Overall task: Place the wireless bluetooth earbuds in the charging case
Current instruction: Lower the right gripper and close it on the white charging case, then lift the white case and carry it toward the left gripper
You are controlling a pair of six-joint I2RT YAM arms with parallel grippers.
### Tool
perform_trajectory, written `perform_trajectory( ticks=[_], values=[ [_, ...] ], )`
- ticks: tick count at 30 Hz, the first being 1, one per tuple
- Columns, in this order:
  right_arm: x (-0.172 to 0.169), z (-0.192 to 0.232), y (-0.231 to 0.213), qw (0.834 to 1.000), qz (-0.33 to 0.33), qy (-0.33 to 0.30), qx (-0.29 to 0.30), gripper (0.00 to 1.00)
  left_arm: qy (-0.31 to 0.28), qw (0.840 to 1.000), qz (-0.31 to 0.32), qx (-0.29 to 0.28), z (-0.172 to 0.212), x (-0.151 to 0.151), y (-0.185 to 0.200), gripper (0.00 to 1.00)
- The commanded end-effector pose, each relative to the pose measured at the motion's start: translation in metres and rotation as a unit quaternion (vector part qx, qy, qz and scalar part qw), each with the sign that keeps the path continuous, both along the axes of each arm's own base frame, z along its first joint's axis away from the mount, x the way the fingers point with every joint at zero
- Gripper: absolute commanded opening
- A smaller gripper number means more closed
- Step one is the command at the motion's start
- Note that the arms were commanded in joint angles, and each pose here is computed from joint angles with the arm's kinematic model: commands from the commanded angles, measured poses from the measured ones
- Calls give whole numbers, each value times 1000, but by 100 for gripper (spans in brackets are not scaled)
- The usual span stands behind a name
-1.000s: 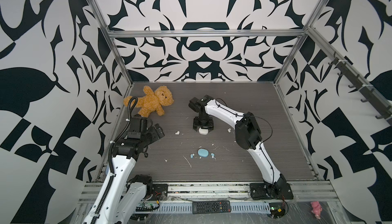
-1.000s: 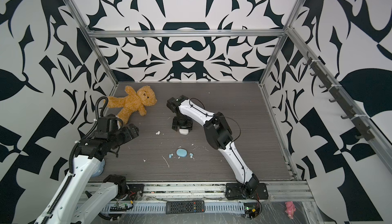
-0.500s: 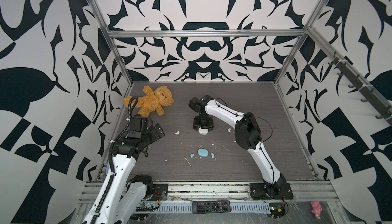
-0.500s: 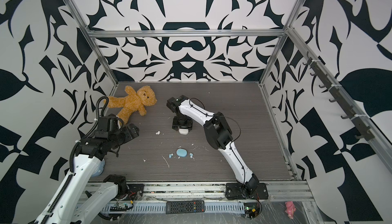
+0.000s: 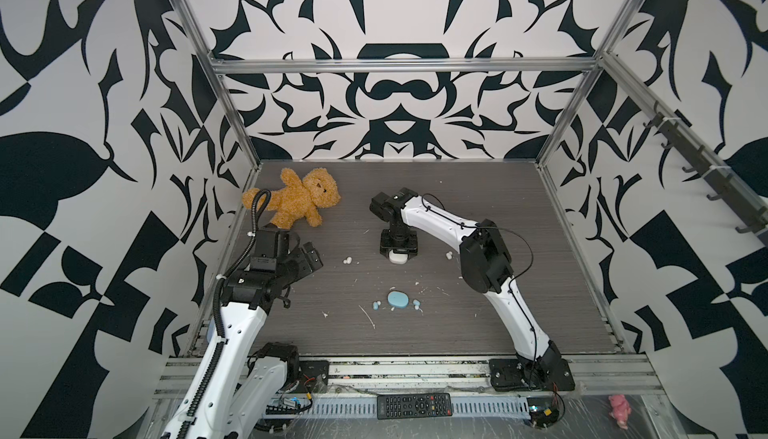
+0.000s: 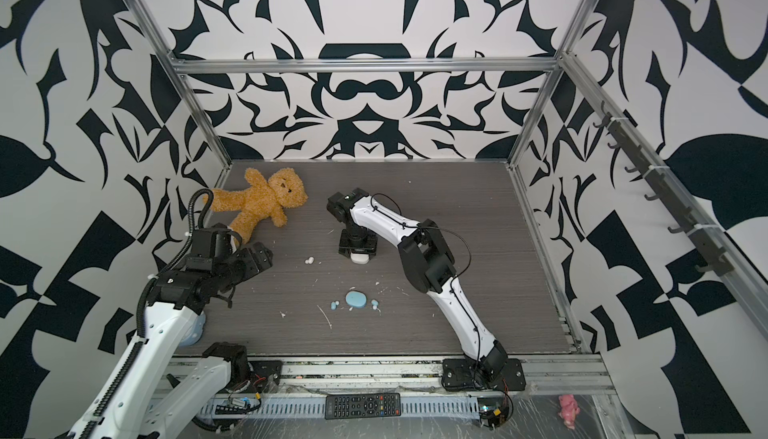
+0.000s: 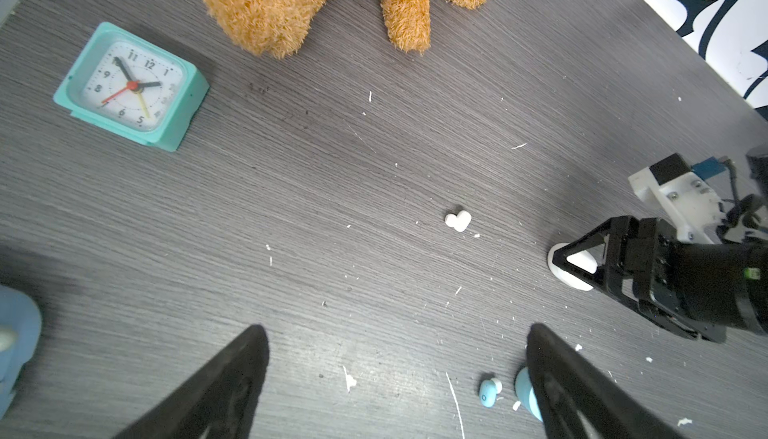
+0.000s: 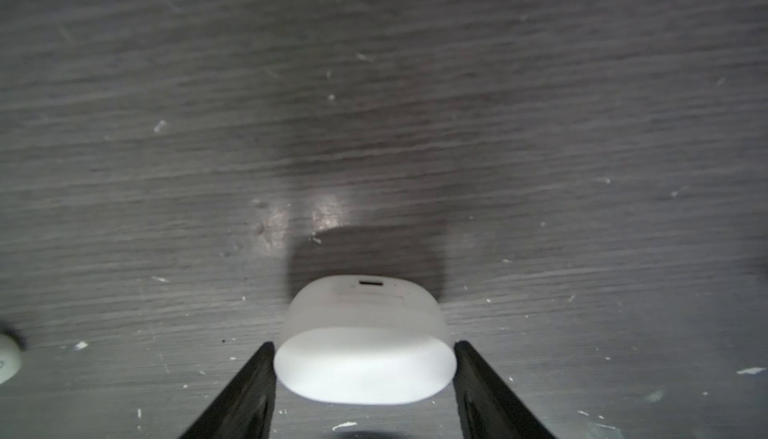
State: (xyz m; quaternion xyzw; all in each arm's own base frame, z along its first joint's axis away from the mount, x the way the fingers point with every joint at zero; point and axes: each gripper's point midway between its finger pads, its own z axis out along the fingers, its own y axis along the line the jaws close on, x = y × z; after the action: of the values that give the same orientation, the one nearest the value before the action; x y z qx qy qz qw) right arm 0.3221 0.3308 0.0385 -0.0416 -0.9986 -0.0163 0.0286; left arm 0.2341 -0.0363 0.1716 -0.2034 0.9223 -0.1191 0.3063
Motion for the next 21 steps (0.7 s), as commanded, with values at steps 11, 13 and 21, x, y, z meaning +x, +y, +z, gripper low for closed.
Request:
perform_trajectory(
  ticks=[11, 13, 21],
  values=[
    [-1, -2, -5, 1000, -1, -4, -15, 64, 12, 1000, 2, -7, 2, -5, -2, 99],
    [-1, -4, -6, 1000, -2, -3, -17, 65, 13, 1000, 2, -6, 1, -4, -2, 99],
    [-1, -6, -7, 1000, -4, -3, -14, 67, 14, 1000, 2, -6, 1, -4, -2, 99]
  ],
)
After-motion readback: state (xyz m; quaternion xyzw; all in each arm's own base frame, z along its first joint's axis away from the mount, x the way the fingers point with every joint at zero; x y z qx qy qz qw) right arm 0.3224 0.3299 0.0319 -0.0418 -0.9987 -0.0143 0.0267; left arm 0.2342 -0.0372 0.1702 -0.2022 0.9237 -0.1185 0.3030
